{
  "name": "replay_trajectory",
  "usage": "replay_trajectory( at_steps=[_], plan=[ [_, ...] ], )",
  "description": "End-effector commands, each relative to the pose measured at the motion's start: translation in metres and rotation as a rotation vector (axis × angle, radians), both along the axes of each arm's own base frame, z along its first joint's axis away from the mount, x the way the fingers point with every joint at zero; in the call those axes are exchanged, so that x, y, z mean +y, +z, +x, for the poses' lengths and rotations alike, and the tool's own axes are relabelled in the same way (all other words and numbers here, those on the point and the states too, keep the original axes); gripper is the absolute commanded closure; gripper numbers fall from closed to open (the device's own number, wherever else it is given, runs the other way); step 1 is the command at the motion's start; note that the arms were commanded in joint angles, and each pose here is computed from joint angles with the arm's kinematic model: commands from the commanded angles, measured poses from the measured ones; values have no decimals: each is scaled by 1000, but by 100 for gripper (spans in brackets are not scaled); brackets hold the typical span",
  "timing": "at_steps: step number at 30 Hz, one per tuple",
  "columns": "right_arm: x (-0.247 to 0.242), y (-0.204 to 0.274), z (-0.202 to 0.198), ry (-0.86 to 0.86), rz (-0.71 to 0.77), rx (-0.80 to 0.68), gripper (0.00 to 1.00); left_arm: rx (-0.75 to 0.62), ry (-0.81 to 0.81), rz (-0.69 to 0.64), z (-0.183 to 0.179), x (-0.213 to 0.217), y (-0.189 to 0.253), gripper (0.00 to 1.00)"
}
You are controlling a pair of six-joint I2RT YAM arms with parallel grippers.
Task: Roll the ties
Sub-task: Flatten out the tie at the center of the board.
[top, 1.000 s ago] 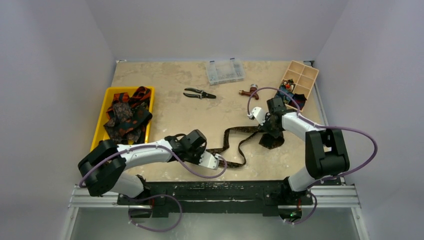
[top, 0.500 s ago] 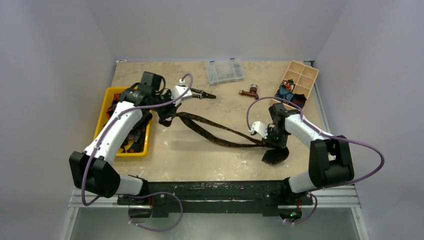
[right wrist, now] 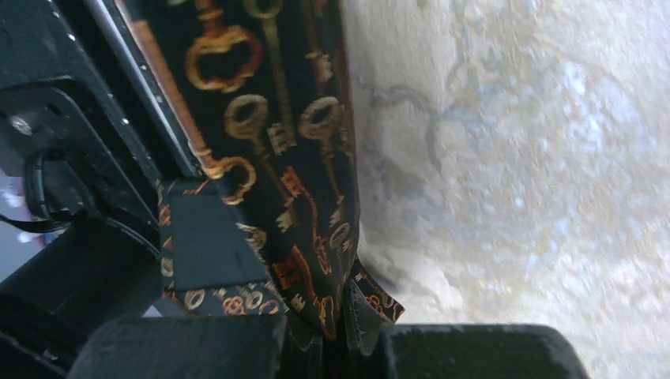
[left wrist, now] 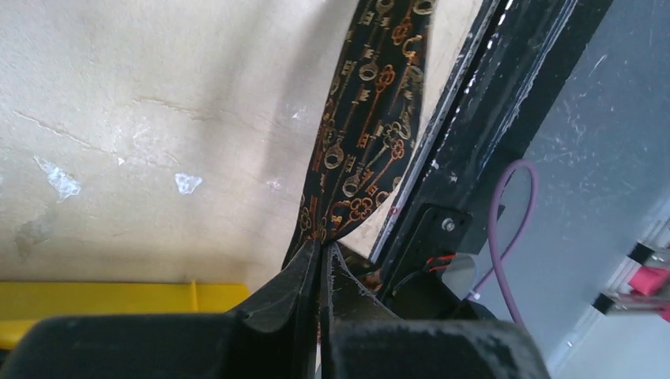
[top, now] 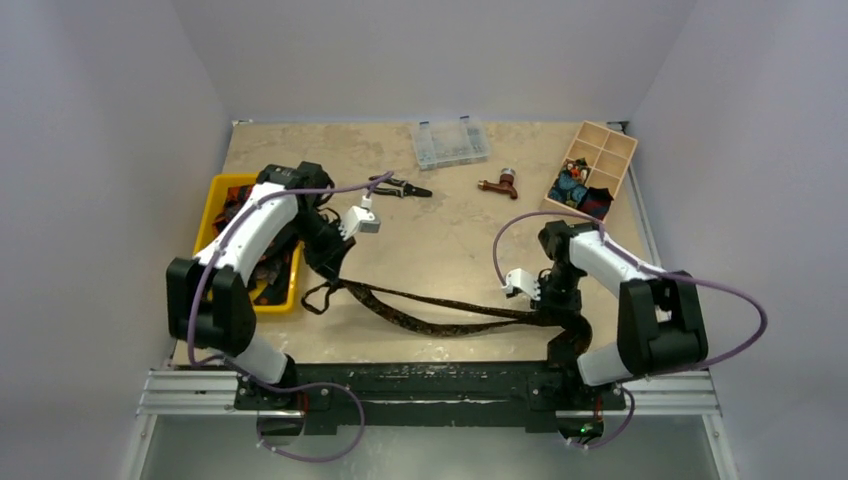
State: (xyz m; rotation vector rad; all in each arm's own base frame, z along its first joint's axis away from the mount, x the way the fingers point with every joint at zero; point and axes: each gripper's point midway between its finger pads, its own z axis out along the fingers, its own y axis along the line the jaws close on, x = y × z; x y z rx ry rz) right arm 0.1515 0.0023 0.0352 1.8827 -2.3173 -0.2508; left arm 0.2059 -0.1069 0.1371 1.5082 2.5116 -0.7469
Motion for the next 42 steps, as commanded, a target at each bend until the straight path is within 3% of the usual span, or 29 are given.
replay_trajectory(
  at_steps=[1, 3, 4, 6, 8, 10, 11, 13, 17, 19, 22, 24, 28, 33, 37, 40, 42],
  plan=[
    [12, -6, 11, -7, 54, 122, 100, 78, 53, 89, 60, 3, -39, 100],
    [16, -9, 20, -20, 59, 201, 100, 80, 103, 145, 102, 4, -51, 97],
    [18, -10, 27, -25, 59, 218, 99, 76, 111, 170, 117, 5, -55, 87],
    [21, -13, 47, -58, 47, 198, 64, 30, 121, 200, 143, 7, -55, 68],
    [24, -7, 68, -107, 62, 142, 49, -10, 114, 206, 150, 10, -53, 53],
    [24, 6, 84, -163, 82, 93, 24, -54, 113, 206, 152, 13, -45, 42],
    [21, 13, 93, -209, 90, 60, 21, -69, 119, 200, 152, 14, -42, 35],
    [13, 26, 111, -289, 101, -11, 20, -116, 147, 168, 154, 14, -33, 34],
    [-2, 50, 126, -398, 102, -128, 25, -247, 97, -48, 131, -12, -6, 32],
    [0, 67, 116, -383, 117, -137, 31, -316, 9, -145, 109, -29, 4, 32],
    [21, 92, 90, -365, 232, -104, 49, -406, -159, -174, 80, -53, 3, 33],
    [31, 88, 69, -325, 235, -71, 59, -413, -265, -183, 61, -68, -6, 35],
    [27, 56, 34, -220, 150, 0, 70, -361, -336, -233, 39, -94, -18, 37],
    [-6, 24, 10, -115, -17, 39, 71, -340, -378, -269, 23, -105, -25, 37],
    [-45, 17, 45, -121, -167, -100, 73, -333, -412, -241, 16, -105, -35, 37],
    [-71, 28, 82, -206, -213, -155, 64, -327, -424, -224, 13, -103, -43, 37],
    [-87, 36, 107, -237, -235, -219, 51, -327, -434, -204, 13, -101, -51, 37]
  ],
)
